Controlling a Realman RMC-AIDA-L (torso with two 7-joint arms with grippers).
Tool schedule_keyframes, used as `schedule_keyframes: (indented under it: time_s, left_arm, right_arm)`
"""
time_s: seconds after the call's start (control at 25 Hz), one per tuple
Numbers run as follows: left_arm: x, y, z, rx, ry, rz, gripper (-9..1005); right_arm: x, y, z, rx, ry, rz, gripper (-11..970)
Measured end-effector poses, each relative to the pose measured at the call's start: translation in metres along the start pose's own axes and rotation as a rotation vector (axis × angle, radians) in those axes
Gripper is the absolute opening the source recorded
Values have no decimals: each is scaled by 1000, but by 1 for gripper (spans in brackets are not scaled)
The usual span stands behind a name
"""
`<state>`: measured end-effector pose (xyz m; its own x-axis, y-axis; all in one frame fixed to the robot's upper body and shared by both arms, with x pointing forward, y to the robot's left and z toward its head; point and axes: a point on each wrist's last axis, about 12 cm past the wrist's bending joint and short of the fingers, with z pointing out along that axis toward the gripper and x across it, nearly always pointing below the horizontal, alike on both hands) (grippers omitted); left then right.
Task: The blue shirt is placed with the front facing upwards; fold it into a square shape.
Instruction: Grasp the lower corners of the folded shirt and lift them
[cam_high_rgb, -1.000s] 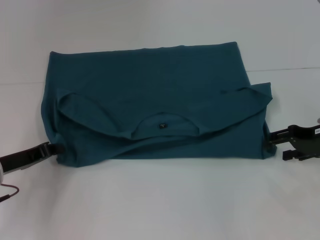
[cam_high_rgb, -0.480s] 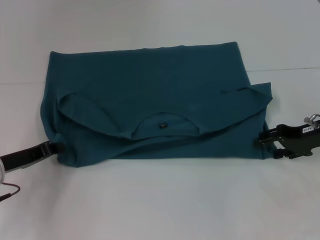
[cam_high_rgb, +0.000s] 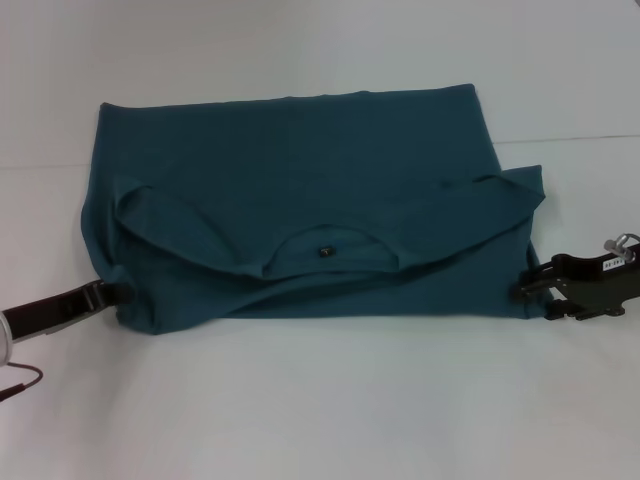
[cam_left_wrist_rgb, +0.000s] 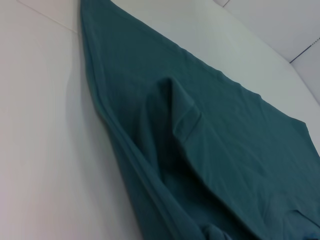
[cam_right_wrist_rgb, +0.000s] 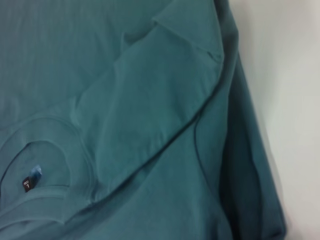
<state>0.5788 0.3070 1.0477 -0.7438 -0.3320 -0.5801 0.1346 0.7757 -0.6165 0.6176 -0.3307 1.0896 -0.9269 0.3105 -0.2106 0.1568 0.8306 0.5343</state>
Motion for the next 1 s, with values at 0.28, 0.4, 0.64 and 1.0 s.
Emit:
schedule_keyframes:
  time_s: [0.28, 0.4, 0.64, 1.0]
  left_arm:
    - [0, -1, 1, 2, 1, 1, 42]
    - [0, -1, 1, 3, 1, 1, 42]
    - [0, -2, 2, 1, 0, 2, 42]
    - [0, -2, 4, 2, 6, 0, 42]
  right_arm:
    - [2, -5, 0, 4, -7, 12, 613]
    - [2, -5, -1, 3, -8, 10, 531]
    - [-4, -2, -4, -6, -30, -3, 535]
    - [-12, 6, -18, -49, -48, -19, 542]
